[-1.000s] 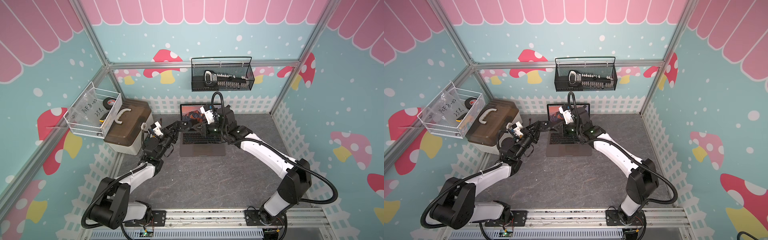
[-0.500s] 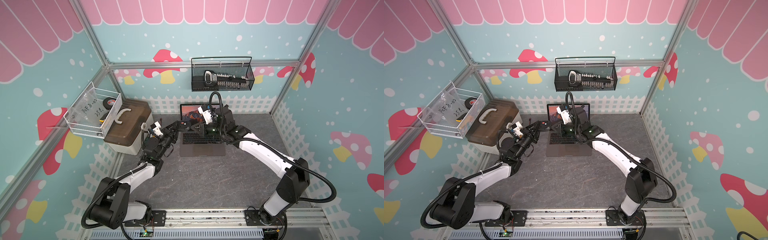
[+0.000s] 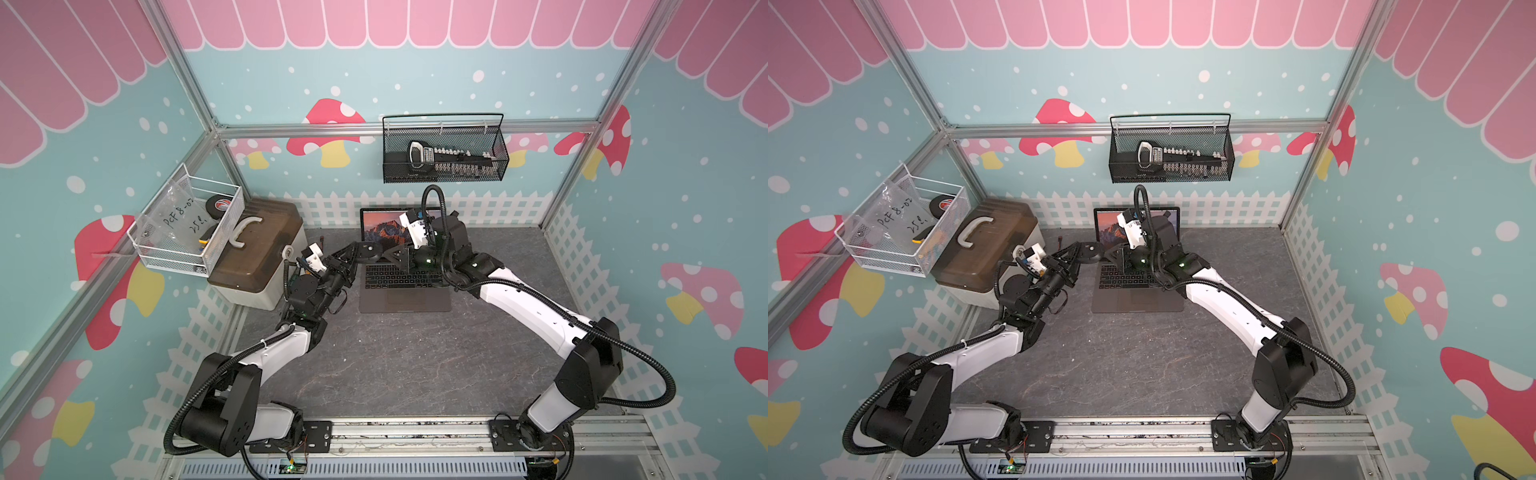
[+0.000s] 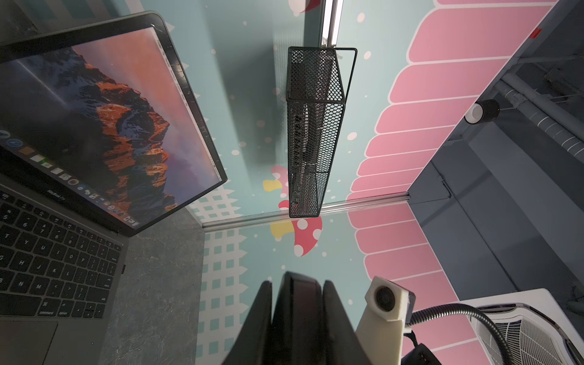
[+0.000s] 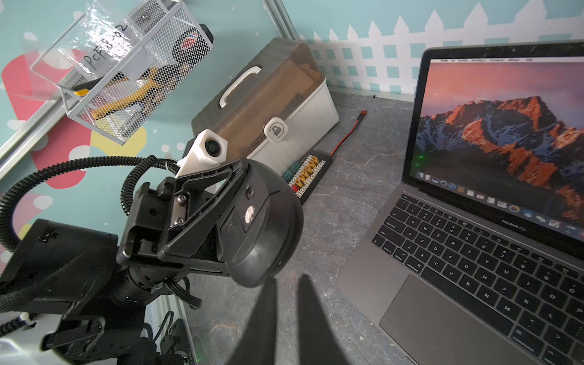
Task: Insert the wireless mouse receiver into the laptop
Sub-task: Close the lid on the mouse.
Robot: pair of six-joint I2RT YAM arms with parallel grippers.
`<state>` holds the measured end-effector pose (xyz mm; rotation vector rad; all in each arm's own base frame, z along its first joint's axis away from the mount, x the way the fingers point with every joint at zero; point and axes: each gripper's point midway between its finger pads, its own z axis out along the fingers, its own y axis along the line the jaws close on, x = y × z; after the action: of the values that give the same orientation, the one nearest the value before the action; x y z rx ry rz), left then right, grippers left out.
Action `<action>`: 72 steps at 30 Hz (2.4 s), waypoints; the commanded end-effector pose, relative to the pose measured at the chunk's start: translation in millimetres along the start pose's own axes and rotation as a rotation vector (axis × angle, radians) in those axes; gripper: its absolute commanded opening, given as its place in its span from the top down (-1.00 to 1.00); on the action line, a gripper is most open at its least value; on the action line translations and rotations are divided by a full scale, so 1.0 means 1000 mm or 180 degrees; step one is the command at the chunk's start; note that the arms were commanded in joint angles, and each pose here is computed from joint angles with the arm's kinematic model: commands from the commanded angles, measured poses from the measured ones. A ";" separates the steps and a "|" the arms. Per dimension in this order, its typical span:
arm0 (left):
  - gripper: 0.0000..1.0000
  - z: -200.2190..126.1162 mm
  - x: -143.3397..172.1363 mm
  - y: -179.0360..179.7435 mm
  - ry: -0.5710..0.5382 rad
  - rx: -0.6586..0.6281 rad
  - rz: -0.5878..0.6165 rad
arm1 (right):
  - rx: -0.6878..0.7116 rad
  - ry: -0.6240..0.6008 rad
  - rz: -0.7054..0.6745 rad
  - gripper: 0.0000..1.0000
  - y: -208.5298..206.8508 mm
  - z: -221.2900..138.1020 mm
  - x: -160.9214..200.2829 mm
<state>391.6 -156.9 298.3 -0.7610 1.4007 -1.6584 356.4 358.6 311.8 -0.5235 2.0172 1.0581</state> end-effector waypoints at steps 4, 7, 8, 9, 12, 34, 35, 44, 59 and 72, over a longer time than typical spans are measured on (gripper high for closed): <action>1.00 -0.001 0.001 -0.001 0.0027 0.0057 0.0043 | -0.0178 -0.0198 0.0116 -0.45 0.014 -0.007 -0.013; 1.00 -0.001 0.001 -0.001 0.0032 0.0065 0.0029 | -0.0039 -0.0191 0.0204 -0.52 0.004 -0.002 -0.011; 1.00 -0.001 0.001 -0.003 0.0033 0.0077 0.0032 | -0.0002 -0.0186 0.0223 -0.52 0.002 -0.001 -0.011; 1.00 -0.002 0.002 -0.002 0.0035 0.0075 0.0028 | 0.0049 -0.0172 0.0252 -0.52 -0.002 0.000 -0.010; 1.00 -0.002 0.001 -0.003 0.0028 0.0085 0.0029 | 0.0133 -0.0137 0.0281 -0.51 -0.006 0.003 -0.011; 1.00 0.003 0.006 -0.007 0.0048 0.0138 0.0057 | 0.0345 0.0190 0.0390 -0.36 -0.023 0.029 0.012; 1.00 0.002 0.005 -0.004 0.0031 0.0093 0.0063 | 0.0336 0.0176 0.0378 -0.36 -0.022 0.027 0.011; 1.00 0.000 -0.001 0.008 -0.0018 0.0014 0.0051 | 0.0357 -0.0231 0.0312 -0.38 -0.017 0.002 -0.003; 1.00 0.000 0.000 0.010 -0.0012 0.0000 0.0032 | -0.0081 -0.0253 0.0302 1.00 0.008 0.007 -0.012; 1.00 0.001 0.000 0.011 -0.0003 0.0004 0.0024 | -0.0190 -0.0162 0.0369 1.00 0.009 0.021 -0.003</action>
<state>397.2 -157.1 280.8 -0.7890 1.4299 -1.6322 362.0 368.9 309.6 -0.3966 2.0110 1.1477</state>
